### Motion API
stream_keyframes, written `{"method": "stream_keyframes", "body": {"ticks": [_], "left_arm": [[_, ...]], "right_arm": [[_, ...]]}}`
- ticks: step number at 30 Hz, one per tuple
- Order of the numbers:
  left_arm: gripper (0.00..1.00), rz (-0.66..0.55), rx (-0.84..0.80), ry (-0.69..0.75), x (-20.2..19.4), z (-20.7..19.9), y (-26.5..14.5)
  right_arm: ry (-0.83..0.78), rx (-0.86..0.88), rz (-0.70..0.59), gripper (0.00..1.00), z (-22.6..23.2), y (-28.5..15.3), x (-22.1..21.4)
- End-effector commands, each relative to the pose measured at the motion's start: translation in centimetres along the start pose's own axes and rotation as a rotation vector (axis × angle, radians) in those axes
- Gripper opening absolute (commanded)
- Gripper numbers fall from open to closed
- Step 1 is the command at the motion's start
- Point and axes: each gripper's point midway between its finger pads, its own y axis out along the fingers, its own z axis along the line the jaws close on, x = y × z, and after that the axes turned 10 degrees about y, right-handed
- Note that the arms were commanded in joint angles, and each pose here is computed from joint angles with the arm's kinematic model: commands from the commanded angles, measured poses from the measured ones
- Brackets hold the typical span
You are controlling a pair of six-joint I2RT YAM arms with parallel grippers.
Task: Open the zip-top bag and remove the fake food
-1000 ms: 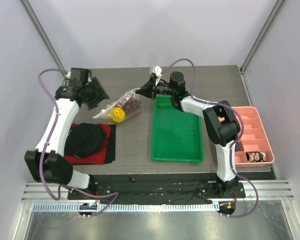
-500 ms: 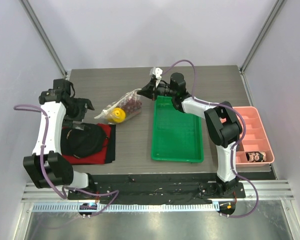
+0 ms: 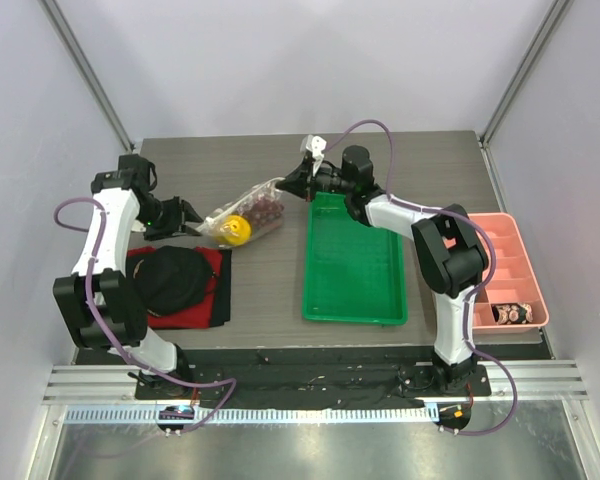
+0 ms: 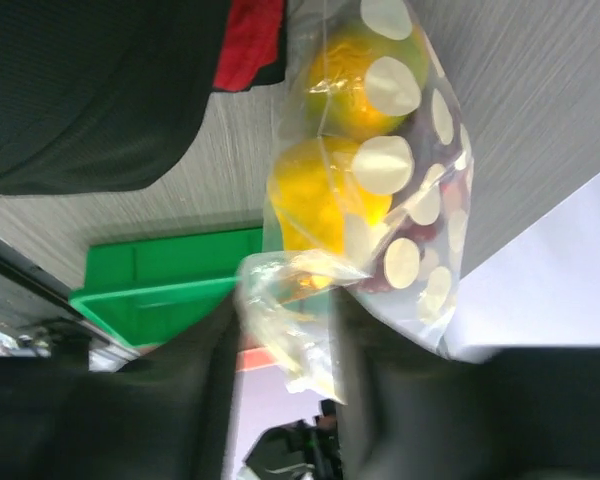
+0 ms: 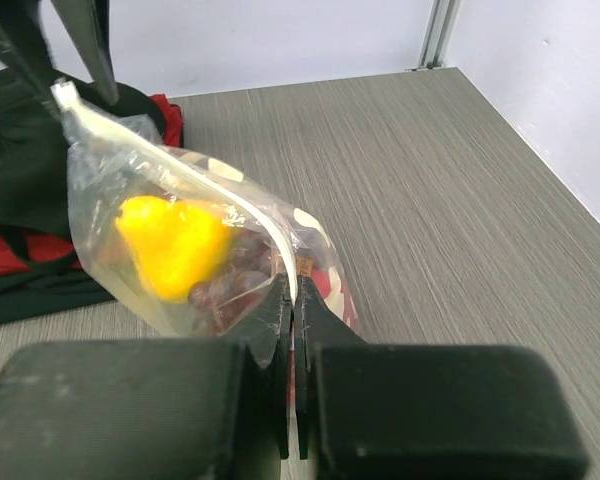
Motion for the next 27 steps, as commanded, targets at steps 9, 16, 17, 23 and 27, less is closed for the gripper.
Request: {"method": "stream_keyframes", "body": {"ticks": [9,16,17,23,27], "left_arm": [[0.0,-0.129,-0.295,0.324,0.7,-5.8,-1.1],[0.0,-0.249,-0.408,0.535,-1.0,-7.9,-3.6],[0.0,-0.244,-0.424,0.546,-1.3,-8.1,-3.7],[0.0,-0.198,-0.52,0.576,-3.2,-9.4,-4.2],[0.0,-0.216,-0.564,0.592,-3.3,-10.1,-4.8]], "right_arm": [[0.014,-0.174,-0.081,0.39,1.6,-0.1,6.2],[-0.207,-0.261,0.182,0.68,4.0,0.9,5.9],[-0.217,-0.262,0.195,0.69,4.0,0.8,6.1],[-0.281,-0.283,0.19,0.73,4.3,0.6,7.9],[-0.295,-0.204,0.187,0.73,6.6,2.2,7.9]]}}
